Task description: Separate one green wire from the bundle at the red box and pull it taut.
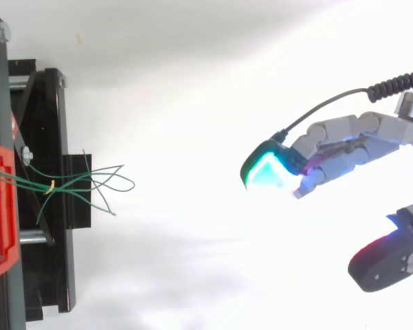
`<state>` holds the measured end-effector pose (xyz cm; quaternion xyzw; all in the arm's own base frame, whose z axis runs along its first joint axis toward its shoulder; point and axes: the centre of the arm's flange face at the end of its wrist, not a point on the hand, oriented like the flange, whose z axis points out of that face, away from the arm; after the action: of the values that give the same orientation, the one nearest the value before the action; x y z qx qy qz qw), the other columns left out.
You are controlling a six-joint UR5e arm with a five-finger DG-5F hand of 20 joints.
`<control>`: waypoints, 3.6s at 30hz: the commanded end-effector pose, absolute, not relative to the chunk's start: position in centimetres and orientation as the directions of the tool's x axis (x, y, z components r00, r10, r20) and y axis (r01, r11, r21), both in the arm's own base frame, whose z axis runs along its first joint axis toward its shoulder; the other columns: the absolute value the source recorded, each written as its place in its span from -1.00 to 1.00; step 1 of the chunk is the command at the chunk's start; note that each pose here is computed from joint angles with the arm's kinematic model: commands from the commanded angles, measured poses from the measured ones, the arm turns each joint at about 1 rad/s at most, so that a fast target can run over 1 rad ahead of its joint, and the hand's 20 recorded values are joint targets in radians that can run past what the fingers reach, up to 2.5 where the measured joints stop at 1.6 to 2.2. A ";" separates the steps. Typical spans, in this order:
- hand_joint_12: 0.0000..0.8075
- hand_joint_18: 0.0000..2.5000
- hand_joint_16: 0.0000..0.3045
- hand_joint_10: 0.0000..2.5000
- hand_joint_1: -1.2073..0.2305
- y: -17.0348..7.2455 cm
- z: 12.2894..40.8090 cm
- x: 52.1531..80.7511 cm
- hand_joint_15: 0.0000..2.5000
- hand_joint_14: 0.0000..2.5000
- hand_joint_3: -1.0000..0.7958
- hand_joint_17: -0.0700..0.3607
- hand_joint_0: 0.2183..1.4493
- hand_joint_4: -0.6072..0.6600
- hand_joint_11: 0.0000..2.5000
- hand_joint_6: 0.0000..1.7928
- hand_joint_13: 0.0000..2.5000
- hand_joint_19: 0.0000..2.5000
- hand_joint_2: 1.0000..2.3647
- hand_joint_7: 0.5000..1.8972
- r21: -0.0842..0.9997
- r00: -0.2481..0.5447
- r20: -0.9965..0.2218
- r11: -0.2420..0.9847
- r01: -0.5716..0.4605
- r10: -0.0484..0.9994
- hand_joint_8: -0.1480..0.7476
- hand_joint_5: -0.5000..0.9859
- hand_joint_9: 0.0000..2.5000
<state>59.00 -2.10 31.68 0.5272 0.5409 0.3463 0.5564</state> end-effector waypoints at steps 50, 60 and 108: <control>-0.38 -0.73 -0.81 -1.00 -0.27 1.7 22.0 75.9 -0.88 -1.00 -0.44 -0.37 -0.42 0.27 -0.89 -0.44 -0.60 -0.88 -1.00 -0.81 0.969 0.418 -0.225 0.248 -0.001 0.880 -0.12 -0.60 -0.46; -0.29 -0.69 -0.72 -1.00 -0.26 2.0 20.8 77.4 -0.83 -0.99 -0.44 -0.23 -0.43 0.26 -0.89 -0.44 -0.56 -0.74 -1.00 -0.81 0.972 0.410 -0.224 0.233 0.030 0.884 -0.15 -0.60 -0.47; -0.27 -0.57 -0.71 -0.99 -0.19 3.9 20.8 78.9 -0.76 -0.99 -0.44 -0.22 -0.35 0.42 -0.71 -0.44 -0.43 -0.67 -1.00 -0.56 0.996 0.329 -0.083 0.091 -0.008 0.941 -0.09 -0.52 -0.23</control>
<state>78.85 4.02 20.56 0.5421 0.4268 0.3908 0.6093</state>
